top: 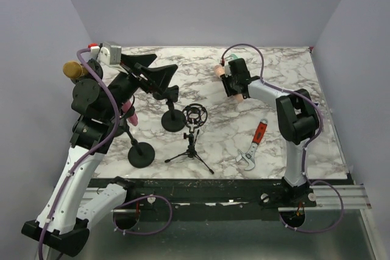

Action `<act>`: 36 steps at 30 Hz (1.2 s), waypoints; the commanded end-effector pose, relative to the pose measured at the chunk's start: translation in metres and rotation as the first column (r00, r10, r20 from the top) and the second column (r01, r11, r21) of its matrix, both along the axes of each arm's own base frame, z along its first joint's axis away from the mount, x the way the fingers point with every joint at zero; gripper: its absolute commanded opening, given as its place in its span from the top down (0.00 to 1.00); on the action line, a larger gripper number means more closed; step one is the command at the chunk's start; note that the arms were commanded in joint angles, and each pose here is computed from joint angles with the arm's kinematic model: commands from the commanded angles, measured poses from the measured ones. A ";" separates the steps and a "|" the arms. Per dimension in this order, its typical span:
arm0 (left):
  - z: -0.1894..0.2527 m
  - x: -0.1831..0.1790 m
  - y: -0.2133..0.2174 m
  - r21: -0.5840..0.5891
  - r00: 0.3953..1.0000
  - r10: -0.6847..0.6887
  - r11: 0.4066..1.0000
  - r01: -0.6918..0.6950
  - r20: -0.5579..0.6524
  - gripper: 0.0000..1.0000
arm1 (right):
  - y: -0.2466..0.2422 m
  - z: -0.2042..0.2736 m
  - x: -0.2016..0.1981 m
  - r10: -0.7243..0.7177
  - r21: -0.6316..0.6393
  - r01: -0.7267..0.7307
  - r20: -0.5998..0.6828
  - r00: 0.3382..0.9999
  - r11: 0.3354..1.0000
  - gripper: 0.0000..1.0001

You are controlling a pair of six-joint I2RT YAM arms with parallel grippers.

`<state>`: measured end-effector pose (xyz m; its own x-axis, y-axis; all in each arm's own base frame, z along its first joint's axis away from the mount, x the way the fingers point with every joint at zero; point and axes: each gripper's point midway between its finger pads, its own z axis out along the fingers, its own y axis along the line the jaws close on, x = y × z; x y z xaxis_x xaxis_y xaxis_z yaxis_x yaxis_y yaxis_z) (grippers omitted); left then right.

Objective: Remove the microphone from the stand

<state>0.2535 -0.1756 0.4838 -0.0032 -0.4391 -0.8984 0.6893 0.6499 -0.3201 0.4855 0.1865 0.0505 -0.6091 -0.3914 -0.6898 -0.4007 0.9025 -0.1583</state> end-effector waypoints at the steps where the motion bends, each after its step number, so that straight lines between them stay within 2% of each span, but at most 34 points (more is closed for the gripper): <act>1: 0.001 0.002 -0.003 -0.002 1.000 -0.022 1.000 0.022 0.001 0.01 | -0.011 -0.004 0.018 -0.006 0.002 0.006 0.009 1.000 1.000 0.99; 7: -0.006 0.010 0.001 0.018 1.000 0.017 1.000 -0.017 0.006 0.01 | -0.010 -0.007 0.039 -0.005 0.038 0.005 -0.006 1.000 0.999 0.89; 15: -0.002 0.004 -0.003 0.011 1.000 -0.016 1.000 0.016 0.011 0.01 | -0.012 -0.031 0.057 -0.002 -0.016 0.001 -0.054 0.999 1.000 0.74; 18: -0.001 0.002 -0.002 0.009 1.000 -0.012 1.000 0.012 0.018 0.02 | -0.015 -0.035 0.057 -0.005 -0.030 0.004 -0.043 0.999 1.000 0.61; 21: -0.001 0.003 -0.002 0.009 1.000 -0.010 1.000 0.009 0.012 0.01 | -0.019 -0.037 0.057 -0.007 -0.053 0.005 -0.044 0.999 0.999 0.57; 25: -0.002 0.004 -0.003 0.007 1.000 -0.021 1.000 0.021 0.005 0.01 | -0.022 -0.042 0.054 -0.010 -0.073 0.006 -0.057 0.998 0.997 0.47; 28: -0.002 0.003 -0.004 0.005 1.000 -0.024 1.000 0.024 0.006 0.01 | -0.021 -0.044 0.052 -0.004 -0.067 -0.001 -0.068 0.998 0.998 0.42; 36: -0.001 0.001 -0.009 0.023 0.998 -0.060 0.998 0.059 0.018 0.01 | -0.014 -0.027 0.053 -0.003 -0.028 0.001 -0.077 0.997 1.000 0.39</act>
<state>0.2593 -0.1803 0.4761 -0.0315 -0.4296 -0.9024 0.6946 0.6398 -0.3289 0.5489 0.1717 0.0338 -0.6117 -0.4019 -0.6814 -0.3927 0.9020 -0.1795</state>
